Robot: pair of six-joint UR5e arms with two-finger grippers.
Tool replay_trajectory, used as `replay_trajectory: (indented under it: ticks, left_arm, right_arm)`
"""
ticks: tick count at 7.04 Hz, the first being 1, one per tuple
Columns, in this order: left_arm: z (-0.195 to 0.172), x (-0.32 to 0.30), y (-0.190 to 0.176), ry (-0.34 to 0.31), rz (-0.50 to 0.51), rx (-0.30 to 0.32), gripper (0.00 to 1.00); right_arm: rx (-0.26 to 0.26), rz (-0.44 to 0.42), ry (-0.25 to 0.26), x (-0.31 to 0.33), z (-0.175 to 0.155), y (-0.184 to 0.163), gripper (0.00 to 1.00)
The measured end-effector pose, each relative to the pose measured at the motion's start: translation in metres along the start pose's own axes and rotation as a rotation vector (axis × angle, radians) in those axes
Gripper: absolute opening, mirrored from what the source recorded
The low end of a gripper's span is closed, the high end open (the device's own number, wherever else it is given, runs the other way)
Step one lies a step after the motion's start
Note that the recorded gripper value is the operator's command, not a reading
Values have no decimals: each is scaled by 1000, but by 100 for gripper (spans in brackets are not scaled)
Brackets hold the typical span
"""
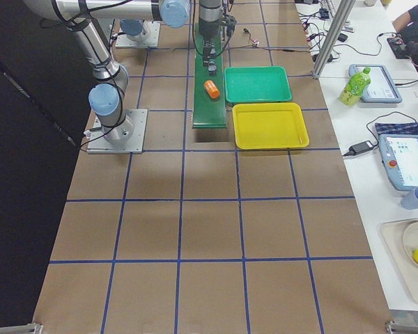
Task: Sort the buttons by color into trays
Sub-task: 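Place the orange cell on the belt and return the left gripper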
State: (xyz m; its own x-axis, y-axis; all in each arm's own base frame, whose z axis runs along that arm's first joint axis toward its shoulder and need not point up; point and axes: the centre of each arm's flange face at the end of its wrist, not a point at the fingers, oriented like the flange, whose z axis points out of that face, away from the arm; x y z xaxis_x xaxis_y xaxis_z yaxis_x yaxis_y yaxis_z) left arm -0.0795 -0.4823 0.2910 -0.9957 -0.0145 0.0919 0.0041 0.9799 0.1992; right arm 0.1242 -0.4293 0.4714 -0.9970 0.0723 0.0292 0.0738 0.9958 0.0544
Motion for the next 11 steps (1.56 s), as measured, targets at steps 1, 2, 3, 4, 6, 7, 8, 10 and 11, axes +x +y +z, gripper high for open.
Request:
replay_trajectory:
  ticks: [1, 2, 3, 4, 6, 7, 8, 10, 11]
  left_arm:
    - [-7, 1, 2, -2, 1, 11, 100]
    - [-20, 1, 2, -4, -2, 31, 100]
    - [-40, -8, -5, -4, -15, 52, 100]
    - [-62, -33, -18, -3, -45, 66, 100]
    - [-79, -141, -47, 17, -96, 77, 100]
    - [-69, -204, -56, 32, -60, 76, 100]
    - [-54, -258, -62, 24, -18, 93, 100]
    - [-26, -340, -80, -58, 62, 138, 100]
    - [-13, -366, -88, -72, 78, 138, 100]
  right_arm:
    - [-1, 0, 0, 0, 0, 0, 100]
    - [-1, -1, 0, 0, 0, 0, 100]
    - [1, -2, 0, 0, 0, 0, 100]
    - [4, -6, -1, 0, -1, 1, 100]
    - [7, -12, -4, -1, -2, 2, 100]
    - [8, -10, -1, 0, -3, 2, 100]
    - [12, -3, -1, 0, -3, 1, 100]
    - [73, 66, -7, 1, -5, -9, 100]
    - [95, 174, -14, 2, -6, -14, 100]
